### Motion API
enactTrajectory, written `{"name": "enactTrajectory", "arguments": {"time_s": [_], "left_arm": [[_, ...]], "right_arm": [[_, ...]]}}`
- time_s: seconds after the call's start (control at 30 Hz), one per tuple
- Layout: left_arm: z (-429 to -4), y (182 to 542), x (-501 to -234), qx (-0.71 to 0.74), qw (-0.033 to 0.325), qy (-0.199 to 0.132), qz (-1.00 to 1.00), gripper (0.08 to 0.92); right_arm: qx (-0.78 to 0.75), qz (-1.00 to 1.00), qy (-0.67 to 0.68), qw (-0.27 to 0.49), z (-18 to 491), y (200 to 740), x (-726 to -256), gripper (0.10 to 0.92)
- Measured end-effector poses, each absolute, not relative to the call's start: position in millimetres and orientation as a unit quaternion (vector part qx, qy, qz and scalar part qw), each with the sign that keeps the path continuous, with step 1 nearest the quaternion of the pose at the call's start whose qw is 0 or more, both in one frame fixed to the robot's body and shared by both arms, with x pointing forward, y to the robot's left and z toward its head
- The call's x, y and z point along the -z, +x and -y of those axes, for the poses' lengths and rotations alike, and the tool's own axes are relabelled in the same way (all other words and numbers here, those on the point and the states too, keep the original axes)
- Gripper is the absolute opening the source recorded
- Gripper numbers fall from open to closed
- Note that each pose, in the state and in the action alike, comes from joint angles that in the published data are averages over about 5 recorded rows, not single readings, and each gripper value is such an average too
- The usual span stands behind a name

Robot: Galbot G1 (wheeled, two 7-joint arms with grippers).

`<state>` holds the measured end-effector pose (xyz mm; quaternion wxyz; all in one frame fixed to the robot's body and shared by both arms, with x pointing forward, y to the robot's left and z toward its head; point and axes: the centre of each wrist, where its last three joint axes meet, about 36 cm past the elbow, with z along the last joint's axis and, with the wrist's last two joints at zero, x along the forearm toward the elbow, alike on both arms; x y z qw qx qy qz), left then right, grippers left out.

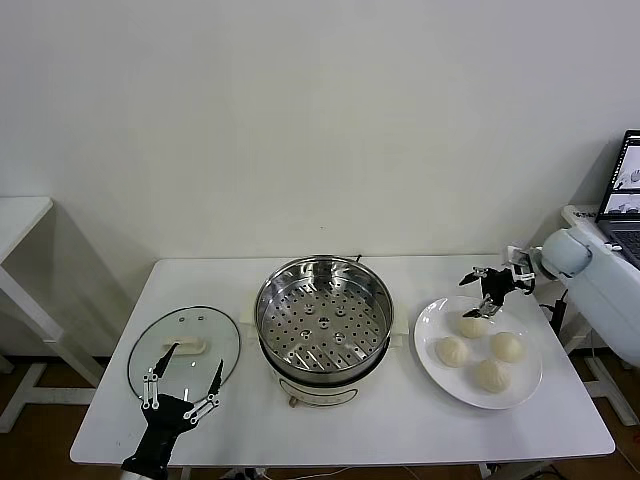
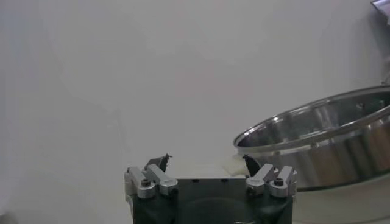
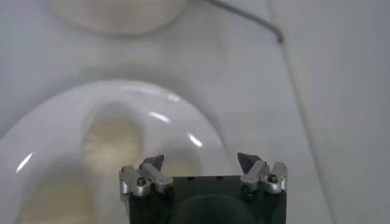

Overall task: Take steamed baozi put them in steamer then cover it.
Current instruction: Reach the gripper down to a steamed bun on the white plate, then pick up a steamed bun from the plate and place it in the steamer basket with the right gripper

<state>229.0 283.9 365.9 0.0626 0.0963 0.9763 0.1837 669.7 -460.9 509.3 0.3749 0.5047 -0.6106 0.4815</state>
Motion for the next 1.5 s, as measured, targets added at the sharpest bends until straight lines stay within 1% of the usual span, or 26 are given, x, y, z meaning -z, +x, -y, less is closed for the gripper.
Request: {"name": "enactTrajectory", "arguments": {"time_s": [0.4,0.93,1.03,1.37,1.5], "left_arm": [[-282.9,223.0,-365.5,-0.185,0.059,0.092,-0.977,0.823],[-283.5,223.8,-364.9,-0.187,0.059,0.089,-0.977,0.823],[-283.9,223.6,-364.6,-0.187,0.058,0.088,-0.977,0.823],[-284.1,223.5,-364.5,-0.187,0.058,0.086,-0.977,0.823],[-284.7,223.9,-364.8,-0.188,0.058,0.083,-0.977,0.823]], "right_arm": [[-0.520,0.550,0.508,0.411,448.9,682.4,-497.6,0.823],[-0.531,0.532,0.511,0.417,436.4,685.6,-475.2,0.822],[-0.532,0.529,0.512,0.418,434.2,685.3,-471.6,0.805],[-0.539,0.527,0.510,0.413,434.3,683.0,-469.5,0.668],[-0.545,0.527,0.512,0.403,434.1,682.5,-476.7,0.652]]}}
